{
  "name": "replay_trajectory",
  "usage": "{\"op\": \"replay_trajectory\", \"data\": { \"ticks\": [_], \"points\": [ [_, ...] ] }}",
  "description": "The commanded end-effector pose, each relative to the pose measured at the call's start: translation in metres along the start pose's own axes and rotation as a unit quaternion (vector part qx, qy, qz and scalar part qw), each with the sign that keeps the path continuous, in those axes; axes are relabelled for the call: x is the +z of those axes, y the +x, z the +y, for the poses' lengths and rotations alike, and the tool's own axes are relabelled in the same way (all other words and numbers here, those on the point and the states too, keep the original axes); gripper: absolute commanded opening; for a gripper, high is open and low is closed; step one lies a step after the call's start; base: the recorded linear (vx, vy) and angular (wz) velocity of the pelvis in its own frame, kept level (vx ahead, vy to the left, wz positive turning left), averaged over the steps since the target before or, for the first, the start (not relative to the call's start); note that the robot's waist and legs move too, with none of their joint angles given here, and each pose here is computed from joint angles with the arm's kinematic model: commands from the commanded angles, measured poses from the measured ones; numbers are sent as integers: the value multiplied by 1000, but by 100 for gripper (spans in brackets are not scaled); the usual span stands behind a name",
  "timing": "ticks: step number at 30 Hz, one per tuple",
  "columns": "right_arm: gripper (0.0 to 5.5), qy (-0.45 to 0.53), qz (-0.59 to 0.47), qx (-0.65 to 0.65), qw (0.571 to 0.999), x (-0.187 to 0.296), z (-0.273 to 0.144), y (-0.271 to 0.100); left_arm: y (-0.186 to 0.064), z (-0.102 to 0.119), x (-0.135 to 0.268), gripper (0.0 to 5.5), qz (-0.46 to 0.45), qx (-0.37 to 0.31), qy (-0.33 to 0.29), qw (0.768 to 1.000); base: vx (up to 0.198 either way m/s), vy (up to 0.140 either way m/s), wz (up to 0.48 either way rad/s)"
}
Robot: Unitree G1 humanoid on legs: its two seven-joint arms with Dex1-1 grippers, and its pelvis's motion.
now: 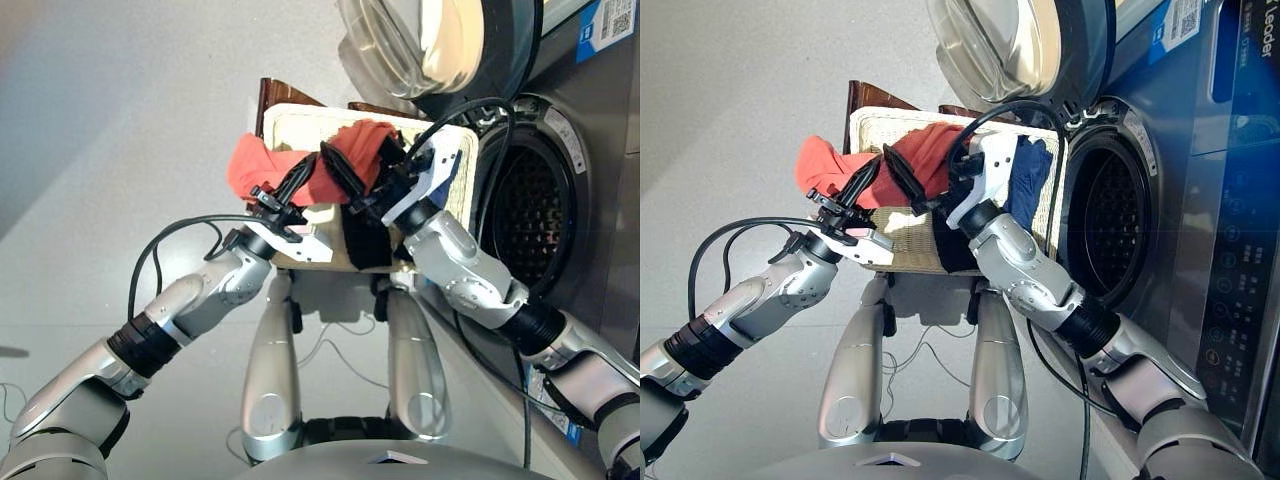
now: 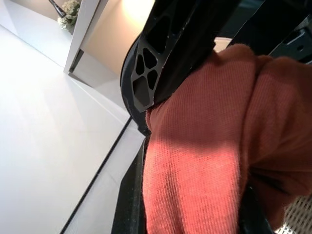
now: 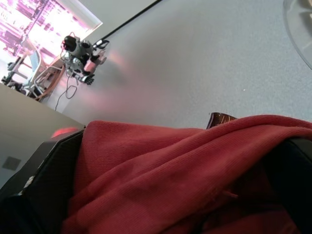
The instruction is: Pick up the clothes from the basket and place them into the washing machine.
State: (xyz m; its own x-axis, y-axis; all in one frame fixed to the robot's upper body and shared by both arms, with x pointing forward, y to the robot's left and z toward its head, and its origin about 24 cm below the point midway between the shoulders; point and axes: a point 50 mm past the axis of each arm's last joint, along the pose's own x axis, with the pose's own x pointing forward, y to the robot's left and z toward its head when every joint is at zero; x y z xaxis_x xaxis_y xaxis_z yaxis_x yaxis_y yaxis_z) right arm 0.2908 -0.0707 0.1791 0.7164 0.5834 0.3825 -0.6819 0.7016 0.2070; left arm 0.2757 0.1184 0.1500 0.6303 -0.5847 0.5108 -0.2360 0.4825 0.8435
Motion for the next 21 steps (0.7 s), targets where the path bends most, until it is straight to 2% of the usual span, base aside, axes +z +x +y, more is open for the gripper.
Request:
{"op": "replay_trajectory", "data": {
  "ticks": [1,20,21],
  "points": [
    [550,-33,-1,-69,997,9,-29,-17,18,50,38,0,-112,157,-2,981,0,0,0],
    [550,37,58,-40,997,-27,-10,6,36,75,56,0,-171,220,26,960,0,0,0],
    [356,36,58,-38,997,-28,-9,7,36,75,56,0,-171,220,26,960,0,0,0]
  ]
}}
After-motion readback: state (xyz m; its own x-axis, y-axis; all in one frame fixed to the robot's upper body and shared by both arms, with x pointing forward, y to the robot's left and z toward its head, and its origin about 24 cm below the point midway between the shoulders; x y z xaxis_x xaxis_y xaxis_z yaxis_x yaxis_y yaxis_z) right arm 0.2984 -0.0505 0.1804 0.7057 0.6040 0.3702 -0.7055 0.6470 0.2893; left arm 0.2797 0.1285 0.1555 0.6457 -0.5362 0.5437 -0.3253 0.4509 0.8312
